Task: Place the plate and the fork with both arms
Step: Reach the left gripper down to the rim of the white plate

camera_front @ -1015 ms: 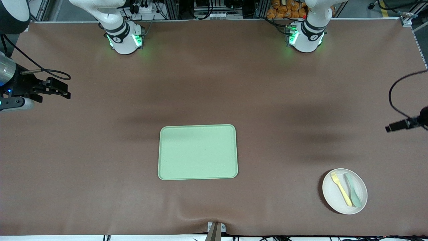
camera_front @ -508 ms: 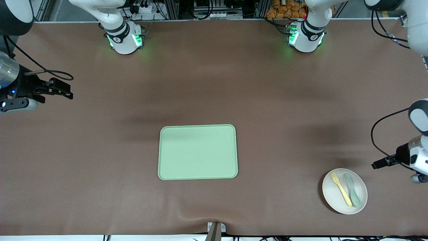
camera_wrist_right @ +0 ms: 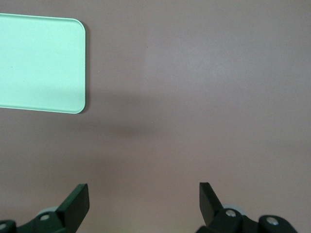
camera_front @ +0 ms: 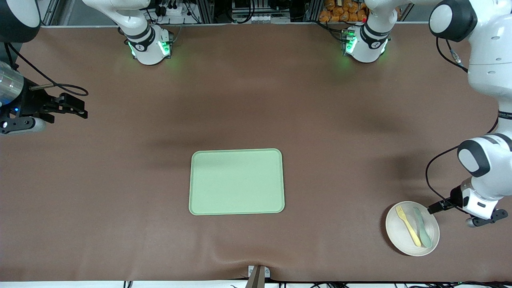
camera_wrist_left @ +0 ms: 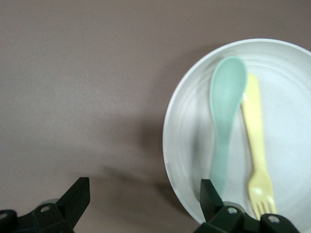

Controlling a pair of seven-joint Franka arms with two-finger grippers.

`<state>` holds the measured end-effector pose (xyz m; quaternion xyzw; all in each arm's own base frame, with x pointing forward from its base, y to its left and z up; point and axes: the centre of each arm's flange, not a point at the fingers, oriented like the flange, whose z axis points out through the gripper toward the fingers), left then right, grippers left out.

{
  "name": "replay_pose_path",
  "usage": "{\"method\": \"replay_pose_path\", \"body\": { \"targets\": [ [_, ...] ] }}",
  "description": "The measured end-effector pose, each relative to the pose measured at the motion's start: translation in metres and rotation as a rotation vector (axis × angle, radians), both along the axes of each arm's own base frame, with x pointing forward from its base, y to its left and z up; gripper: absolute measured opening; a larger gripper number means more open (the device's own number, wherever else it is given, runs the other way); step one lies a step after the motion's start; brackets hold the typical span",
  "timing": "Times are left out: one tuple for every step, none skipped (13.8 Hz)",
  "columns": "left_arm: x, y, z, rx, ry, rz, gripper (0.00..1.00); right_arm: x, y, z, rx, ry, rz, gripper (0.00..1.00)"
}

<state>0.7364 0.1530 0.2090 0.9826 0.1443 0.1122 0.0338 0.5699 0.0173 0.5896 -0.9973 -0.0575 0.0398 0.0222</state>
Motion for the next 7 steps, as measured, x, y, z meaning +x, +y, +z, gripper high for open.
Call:
{"method": "replay_pose_path", "body": {
  "targets": [
    [0.0, 0.003, -0.008, 0.002, -0.012, 0.006, 1.0, 0.0, 0.0, 0.0, 0.0, 0.0, 0.0, 1.0],
    [0.001, 0.005, -0.013, 0.004, -0.024, 0.011, 1.0, 0.0, 0.0, 0.0, 0.0, 0.0, 0.001, 1.0],
    [0.001, 0.007, -0.016, 0.006, -0.033, 0.015, 1.0, 0.0, 0.001, 0.0, 0.0, 0.0, 0.001, 1.0],
    [0.001, 0.007, -0.018, 0.007, -0.039, 0.017, 1.0, 0.0, 0.001, 0.0, 0.0, 0.0, 0.002, 1.0],
    [0.002, 0.007, -0.018, 0.006, -0.04, 0.017, 1.0, 0.0, 0.001, 0.0, 0.0, 0.0, 0.002, 1.0],
    [0.002, 0.007, -0.018, 0.006, -0.04, 0.017, 1.0, 0.0, 0.001, 0.0, 0.0, 0.0, 0.002, 1.0],
    [0.002, 0.006, -0.018, 0.006, -0.04, 0.017, 1.0, 0.0, 0.003, 0.0, 0.0, 0.0, 0.005, 1.0]
  ]
}}
